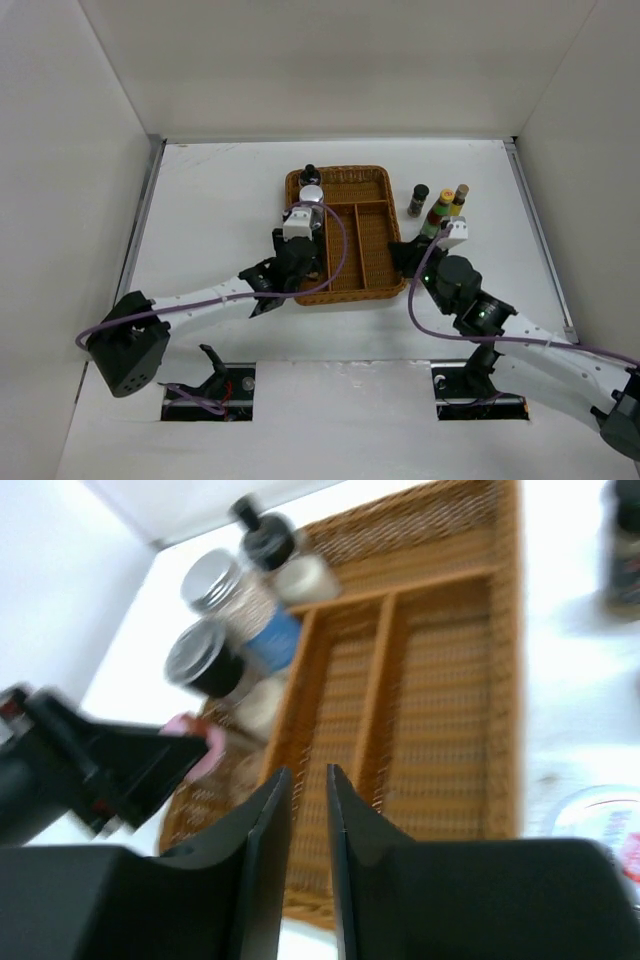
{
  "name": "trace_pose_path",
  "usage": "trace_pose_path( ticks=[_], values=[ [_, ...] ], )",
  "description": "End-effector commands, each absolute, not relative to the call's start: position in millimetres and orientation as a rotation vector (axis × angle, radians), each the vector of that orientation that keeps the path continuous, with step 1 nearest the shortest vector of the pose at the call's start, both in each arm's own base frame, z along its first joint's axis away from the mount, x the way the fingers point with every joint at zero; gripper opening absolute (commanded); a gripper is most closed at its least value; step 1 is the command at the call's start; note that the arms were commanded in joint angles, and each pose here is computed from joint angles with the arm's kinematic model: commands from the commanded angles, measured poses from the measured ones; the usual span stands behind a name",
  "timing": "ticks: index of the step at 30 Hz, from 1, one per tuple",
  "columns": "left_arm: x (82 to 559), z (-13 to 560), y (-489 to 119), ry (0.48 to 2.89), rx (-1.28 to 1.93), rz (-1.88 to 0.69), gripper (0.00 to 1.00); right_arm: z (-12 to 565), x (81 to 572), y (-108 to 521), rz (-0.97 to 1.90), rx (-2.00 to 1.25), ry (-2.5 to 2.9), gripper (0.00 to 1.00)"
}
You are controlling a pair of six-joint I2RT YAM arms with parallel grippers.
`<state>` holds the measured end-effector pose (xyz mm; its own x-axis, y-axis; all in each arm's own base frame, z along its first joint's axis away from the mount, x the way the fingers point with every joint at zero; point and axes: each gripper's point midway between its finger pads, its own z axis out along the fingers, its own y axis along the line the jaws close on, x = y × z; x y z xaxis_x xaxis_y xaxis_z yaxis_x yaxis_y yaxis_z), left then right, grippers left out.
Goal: Organize the condiment bottles
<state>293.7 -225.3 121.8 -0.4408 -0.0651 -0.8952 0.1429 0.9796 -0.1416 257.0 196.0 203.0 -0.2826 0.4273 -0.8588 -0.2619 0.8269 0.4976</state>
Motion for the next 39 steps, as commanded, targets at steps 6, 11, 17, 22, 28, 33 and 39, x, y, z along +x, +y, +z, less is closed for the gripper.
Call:
trace_pose_path(
  ticks=[6,11,17,22,28,33,39],
  values=[
    [289.0,150.8,-217.8,1.903,0.048,-0.318,0.88,214.0,275.0,124.3,0.287,0.295,1.793,0.73],
    [282.8,208.4,-204.5,1.727,-0.019,-0.441,0.95,190.2,270.8,85.6,0.075,0.341,1.872,0.92],
    [281.9,249.4,-161.3,1.493,-0.194,-0.535,0.94,157.6,271.0,86.7,-0.003,0.327,2.016,0.96],
    [285.5,224.3,-125.7,1.445,-0.367,-0.531,0.94,135.3,280.4,102.8,0.036,0.290,2.110,0.95],
    [292.5,198.3,-132.9,1.502,-0.351,-0.539,0.94,111.4,295.3,99.1,0.003,0.304,2.160,0.86],
    [293.8,194.7,-133.7,1.509,-0.351,-0.535,0.94,107.7,305.9,98.2,-0.002,0.324,2.142,0.53],
    [293.9,196.5,-127.4,1.494,-0.368,-0.528,0.94,184.1,307.7,92.4,0.062,0.367,1.949,0.43]
  ],
)
